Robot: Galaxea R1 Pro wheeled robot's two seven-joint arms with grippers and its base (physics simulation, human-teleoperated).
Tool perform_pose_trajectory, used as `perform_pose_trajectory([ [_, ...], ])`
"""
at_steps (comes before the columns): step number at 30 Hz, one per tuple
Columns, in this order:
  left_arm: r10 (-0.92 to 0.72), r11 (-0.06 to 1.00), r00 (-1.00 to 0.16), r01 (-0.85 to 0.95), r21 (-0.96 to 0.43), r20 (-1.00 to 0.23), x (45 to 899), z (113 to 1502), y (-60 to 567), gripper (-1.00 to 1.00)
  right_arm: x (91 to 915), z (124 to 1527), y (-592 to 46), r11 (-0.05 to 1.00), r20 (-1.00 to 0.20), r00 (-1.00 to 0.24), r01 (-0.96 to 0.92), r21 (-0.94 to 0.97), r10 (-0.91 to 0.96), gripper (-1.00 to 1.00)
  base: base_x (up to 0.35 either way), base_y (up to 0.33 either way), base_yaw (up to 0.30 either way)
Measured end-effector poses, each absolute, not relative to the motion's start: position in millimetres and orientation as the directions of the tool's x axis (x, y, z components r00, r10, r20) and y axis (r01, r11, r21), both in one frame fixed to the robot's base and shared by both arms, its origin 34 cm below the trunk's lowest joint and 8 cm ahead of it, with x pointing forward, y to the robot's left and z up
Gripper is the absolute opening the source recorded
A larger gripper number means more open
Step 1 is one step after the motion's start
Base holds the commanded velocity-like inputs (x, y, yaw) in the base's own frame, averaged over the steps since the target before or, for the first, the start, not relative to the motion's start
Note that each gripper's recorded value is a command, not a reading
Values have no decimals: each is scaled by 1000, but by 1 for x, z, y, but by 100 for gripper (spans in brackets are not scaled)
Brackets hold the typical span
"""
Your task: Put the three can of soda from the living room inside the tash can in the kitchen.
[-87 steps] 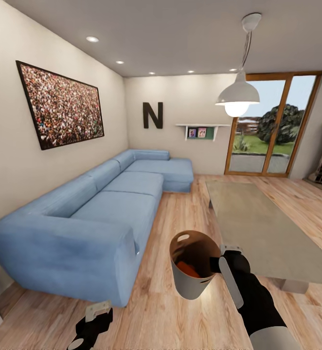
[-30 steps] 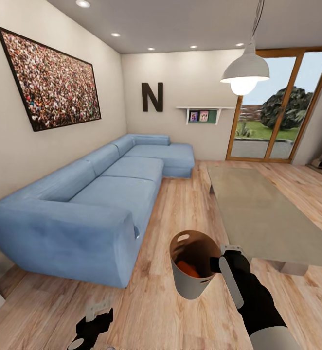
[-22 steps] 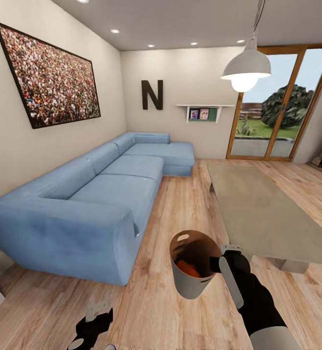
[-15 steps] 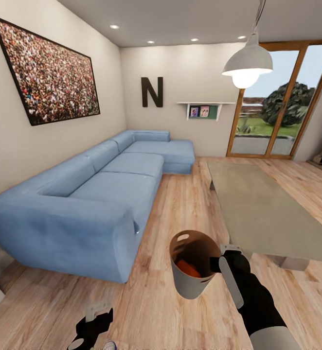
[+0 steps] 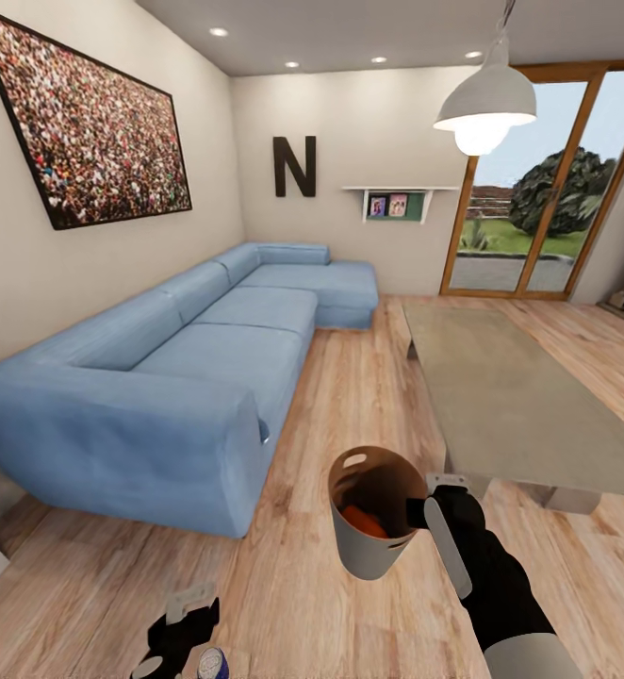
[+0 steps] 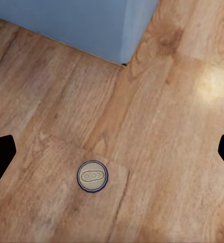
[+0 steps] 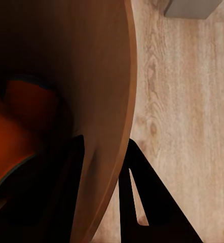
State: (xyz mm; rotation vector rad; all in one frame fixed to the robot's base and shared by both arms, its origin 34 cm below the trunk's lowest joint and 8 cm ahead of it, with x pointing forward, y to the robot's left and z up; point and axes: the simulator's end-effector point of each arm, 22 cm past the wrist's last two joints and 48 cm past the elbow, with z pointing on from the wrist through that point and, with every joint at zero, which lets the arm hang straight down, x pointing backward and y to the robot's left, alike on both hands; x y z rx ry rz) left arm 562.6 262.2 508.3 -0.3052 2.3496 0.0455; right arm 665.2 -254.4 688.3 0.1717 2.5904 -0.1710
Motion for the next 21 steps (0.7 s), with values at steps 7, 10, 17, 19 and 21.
perform_pose_trajectory([
  [7,-205,972,-684,-228,-62,-700,566,502,260,100,664,675,-254,984,-511,-855,154,-90,87,-100,0,0,0],
  [10,-205,972,-677,-226,-66,-707,570,505,259,100,663,673,-253,984,-507,-857,153,-89,87,-100,0,0,0],
  [17,-206,972,-678,-225,-68,-706,570,496,258,100,661,659,-254,984,-498,-863,152,-92,87,-100,0,0,0],
  [19,-206,972,-679,-225,-68,-704,569,491,258,100,661,654,-254,984,-495,-865,151,-93,86,-100,0,0,0],
  [21,-206,972,-681,-226,-66,-702,567,486,258,100,660,648,-253,984,-492,-866,150,-94,85,-100,0,0,0],
])
